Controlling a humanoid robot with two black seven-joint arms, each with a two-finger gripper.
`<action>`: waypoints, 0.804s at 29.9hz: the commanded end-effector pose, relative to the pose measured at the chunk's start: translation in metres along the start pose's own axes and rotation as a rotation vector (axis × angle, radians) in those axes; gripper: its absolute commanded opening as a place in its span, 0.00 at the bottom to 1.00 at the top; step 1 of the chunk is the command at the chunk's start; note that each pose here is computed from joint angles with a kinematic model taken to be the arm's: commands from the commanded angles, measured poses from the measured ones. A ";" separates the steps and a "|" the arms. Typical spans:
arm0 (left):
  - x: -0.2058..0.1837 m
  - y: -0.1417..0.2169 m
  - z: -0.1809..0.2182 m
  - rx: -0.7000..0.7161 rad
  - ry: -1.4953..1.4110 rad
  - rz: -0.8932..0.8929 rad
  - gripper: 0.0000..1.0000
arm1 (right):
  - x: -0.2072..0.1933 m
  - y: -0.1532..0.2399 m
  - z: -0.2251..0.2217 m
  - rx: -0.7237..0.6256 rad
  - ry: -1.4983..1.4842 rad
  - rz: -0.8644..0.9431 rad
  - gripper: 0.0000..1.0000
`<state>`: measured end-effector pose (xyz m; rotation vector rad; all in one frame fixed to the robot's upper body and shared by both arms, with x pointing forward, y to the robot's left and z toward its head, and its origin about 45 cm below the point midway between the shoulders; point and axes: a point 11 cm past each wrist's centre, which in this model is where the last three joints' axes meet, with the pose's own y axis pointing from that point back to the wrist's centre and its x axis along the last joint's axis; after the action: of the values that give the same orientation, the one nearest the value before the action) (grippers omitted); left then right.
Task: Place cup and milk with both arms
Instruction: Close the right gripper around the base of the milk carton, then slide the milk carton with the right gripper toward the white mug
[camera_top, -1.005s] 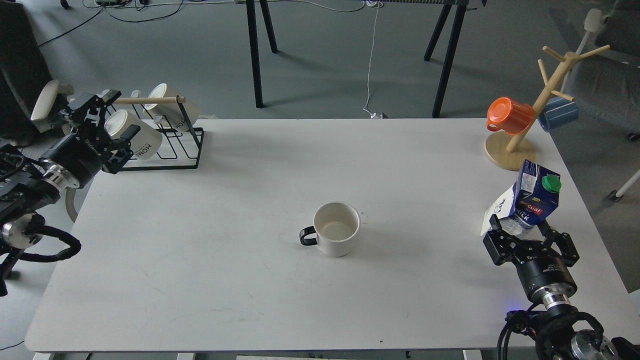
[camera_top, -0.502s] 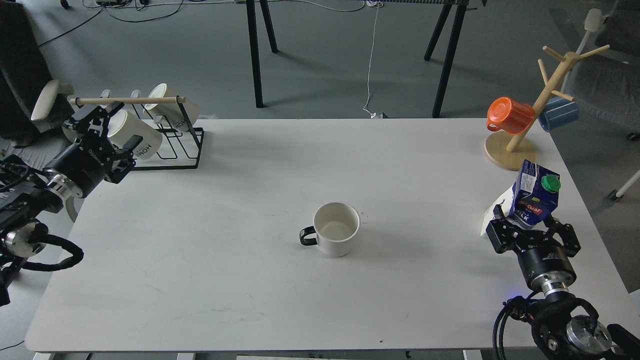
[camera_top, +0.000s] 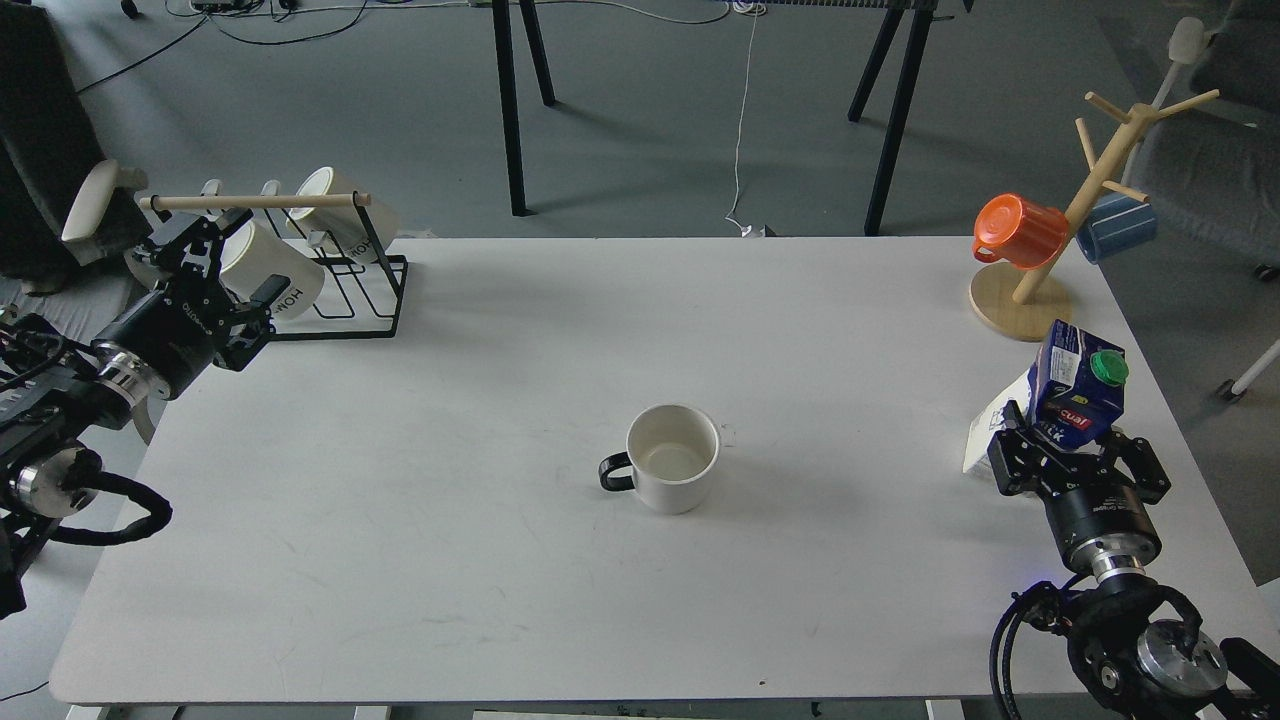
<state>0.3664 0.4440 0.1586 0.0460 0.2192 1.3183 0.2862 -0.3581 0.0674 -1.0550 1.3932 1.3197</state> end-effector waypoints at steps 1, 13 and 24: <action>0.001 0.001 -0.001 0.004 -0.001 0.002 0.87 | 0.000 0.000 0.000 -0.005 0.013 -0.001 0.39; -0.001 0.000 -0.004 0.005 0.004 0.001 0.87 | -0.009 -0.001 0.017 -0.063 0.023 -0.031 0.35; 0.002 0.002 -0.006 0.012 0.001 0.009 0.87 | -0.046 -0.006 0.094 -0.265 0.086 -0.190 0.35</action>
<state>0.3641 0.4443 0.1542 0.0528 0.2270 1.3223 0.3070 -0.2887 0.1071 -1.3418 1.2117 1.3443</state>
